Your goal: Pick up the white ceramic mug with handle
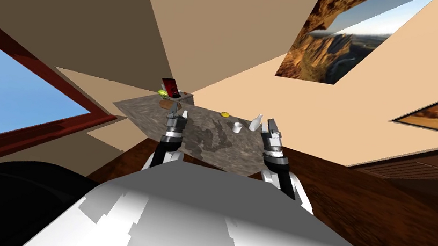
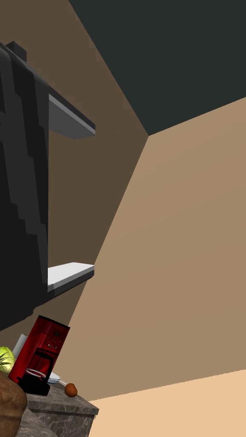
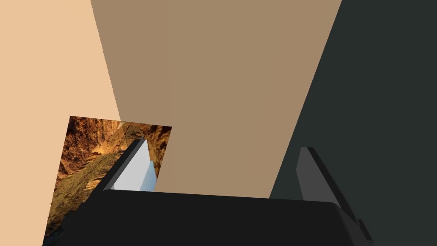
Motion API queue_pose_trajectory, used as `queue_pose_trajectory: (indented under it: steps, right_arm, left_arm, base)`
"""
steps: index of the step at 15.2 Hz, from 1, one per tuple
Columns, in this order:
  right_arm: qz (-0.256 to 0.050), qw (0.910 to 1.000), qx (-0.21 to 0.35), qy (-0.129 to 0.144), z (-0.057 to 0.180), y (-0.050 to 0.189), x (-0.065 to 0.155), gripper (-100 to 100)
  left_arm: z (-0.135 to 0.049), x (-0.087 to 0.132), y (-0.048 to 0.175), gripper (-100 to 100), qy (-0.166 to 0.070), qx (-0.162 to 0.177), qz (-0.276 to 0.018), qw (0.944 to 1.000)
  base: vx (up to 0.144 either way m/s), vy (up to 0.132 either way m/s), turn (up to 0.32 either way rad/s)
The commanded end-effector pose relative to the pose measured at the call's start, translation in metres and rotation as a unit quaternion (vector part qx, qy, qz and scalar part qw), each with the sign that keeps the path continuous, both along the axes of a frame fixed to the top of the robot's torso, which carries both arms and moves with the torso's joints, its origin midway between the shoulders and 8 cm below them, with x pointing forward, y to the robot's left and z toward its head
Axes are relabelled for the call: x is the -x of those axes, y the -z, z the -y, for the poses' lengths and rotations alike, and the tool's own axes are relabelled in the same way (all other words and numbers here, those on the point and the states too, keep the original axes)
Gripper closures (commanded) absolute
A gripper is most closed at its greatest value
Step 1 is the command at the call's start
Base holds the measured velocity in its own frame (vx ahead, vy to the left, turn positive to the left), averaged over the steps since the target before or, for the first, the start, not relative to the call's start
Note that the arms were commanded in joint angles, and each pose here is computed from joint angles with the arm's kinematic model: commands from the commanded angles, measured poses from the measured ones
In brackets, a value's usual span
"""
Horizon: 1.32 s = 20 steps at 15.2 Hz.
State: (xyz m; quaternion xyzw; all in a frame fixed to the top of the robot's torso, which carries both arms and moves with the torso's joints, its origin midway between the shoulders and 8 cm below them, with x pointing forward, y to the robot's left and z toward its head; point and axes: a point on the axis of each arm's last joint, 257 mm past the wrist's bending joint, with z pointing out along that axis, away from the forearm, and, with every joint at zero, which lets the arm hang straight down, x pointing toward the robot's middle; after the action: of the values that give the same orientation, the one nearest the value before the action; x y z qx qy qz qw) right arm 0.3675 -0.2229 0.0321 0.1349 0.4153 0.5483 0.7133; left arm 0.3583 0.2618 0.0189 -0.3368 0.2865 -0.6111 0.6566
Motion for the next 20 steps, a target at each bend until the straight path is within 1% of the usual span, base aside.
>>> queue_pose_trajectory:
  steps: [1, 3, 4, 5, 6, 8, 9, 10, 11, 13, 14, 15, 16, 17, 18, 19, 20]
  right_arm:
    - [-0.001, 0.9994, 0.031, -0.013, -0.006, 0.007, -0.004, -100]
    - [-0.003, 0.999, 0.042, -0.017, -0.008, 0.009, -0.004, -100]
    - [-0.004, 0.9975, 0.066, -0.025, -0.011, 0.015, -0.007, -100]
    - [-0.005, 0.9969, 0.073, -0.028, -0.012, 0.016, -0.007, -100]
    - [-0.007, 0.995, 0.093, -0.035, -0.015, 0.023, -0.01, -100]
    - [-0.008, 0.9936, 0.105, -0.04, -0.017, 0.025, -0.009, -100]
    - [-0.011, 0.9904, 0.129, -0.048, -0.019, 0.033, -0.013, -100]
    - [-0.012, 0.9889, 0.139, -0.051, -0.02, 0.035, -0.012, -100]
    - [-0.016, 0.9855, 0.158, -0.058, -0.021, 0.044, -0.016, -100]
    - [-0.018, 0.9825, 0.174, -0.063, -0.022, 0.046, -0.015, -100]
    - [-0.023, 0.9777, 0.197, -0.071, -0.022, 0.057, -0.019, -100]
    - [-0.024, 0.9751, 0.208, -0.074, -0.022, 0.058, -0.018, -100]
    - [-0.025, 0.9745, 0.21, -0.075, -0.022, 0.058, -0.018, -100]
    - [-0.032, 0.9677, 0.236, -0.083, -0.021, 0.071, -0.021, -100]
    - [-0.033, 0.9647, 0.247, -0.086, -0.021, 0.072, -0.021, -100]
    - [-0.038, 0.9582, 0.268, -0.094, -0.021, 0.082, -0.023, -100]
    - [-0.043, 0.9547, 0.279, -0.095, -0.018, 0.087, -0.024, -100]
  left_arm:
    - [0.0, 0.0, 0.0, 0, 0.0, 0.0, 0.0, 1.0]
    - [0.0, 0.0, 0.0, 0, 0.0, 0.0, 0.0, 1.0]
    - [0.0, 0.0, 0.0, 0, 0.0, 0.0, 0.0, 1.0]
    - [0.0, 0.0, 0.0, 0, 0.0, 0.0, 0.0, 1.0]
    - [0.0, 0.0, 0.0, 0, 0.0, 0.0, 0.0, 1.0]
    - [0.0, 0.0, 0.0, 0, 0.0, 0.0, 0.0, 1.0]
    - [0.0, 0.0, 0.0, 0, 0.0, 0.0, 0.0, 1.0]
    - [0.0, 0.0, 0.0, 0, 0.0, 0.0, 0.0, 1.0]
    - [0.0, 0.0, 0.0, 0, 0.0, 0.0, 0.0, 1.0]
    - [0.0, 0.0, 0.0, 0, 0.0, 0.0, 0.0, 1.0]
    - [0.0, 0.0, 0.0, 0, 0.0, 0.0, 0.0, 1.0]
    - [0.0, 0.0, 0.0, 0, 0.0, 0.0, 0.0, 1.0]
    - [0.0, 0.0, 0.0, 0, 0.0, 0.0, 0.0, 1.0]
    - [0.0, 0.0, 0.0, 0, 0.0, 0.0, 0.0, 1.0]
    - [0.0, 0.0, 0.0, 0, 0.0, 0.0, 0.0, 1.0]
    - [0.0, 0.0, 0.0, 0, 0.0, 0.0, 0.0, 1.0]
    - [0.0, 0.0, 0.0, 0, 0.0, 0.0, 0.0, 1.0]
  base:
    - [-0.044, 0.009, 0.142]
    - [-0.033, 0.005, 0.074]
    - [-0.025, 0.011, 0.096]
    - [-0.028, 0.01, 0.113]
    - [-0.031, 0.014, 0.175]
    - [-0.022, 0.009, 0.079]
    - [-0.016, 0.011, 0.119]
    - [-0.016, 0.011, 0.15]
    - [-0.015, 0.013, 0.18]
    - [-0.011, 0.01, 0.098]
    - [-0.005, 0.015, 0.132]
    - [-0.004, 0.014, 0.129]
    - [-0.002, 0.008, 0.048]
    - [0.0, 0.013, 0.152]
    - [0.002, 0.01, 0.157]
    - [0.004, 0.014, 0.211]
    - [0.006, 0.013, 0.193]
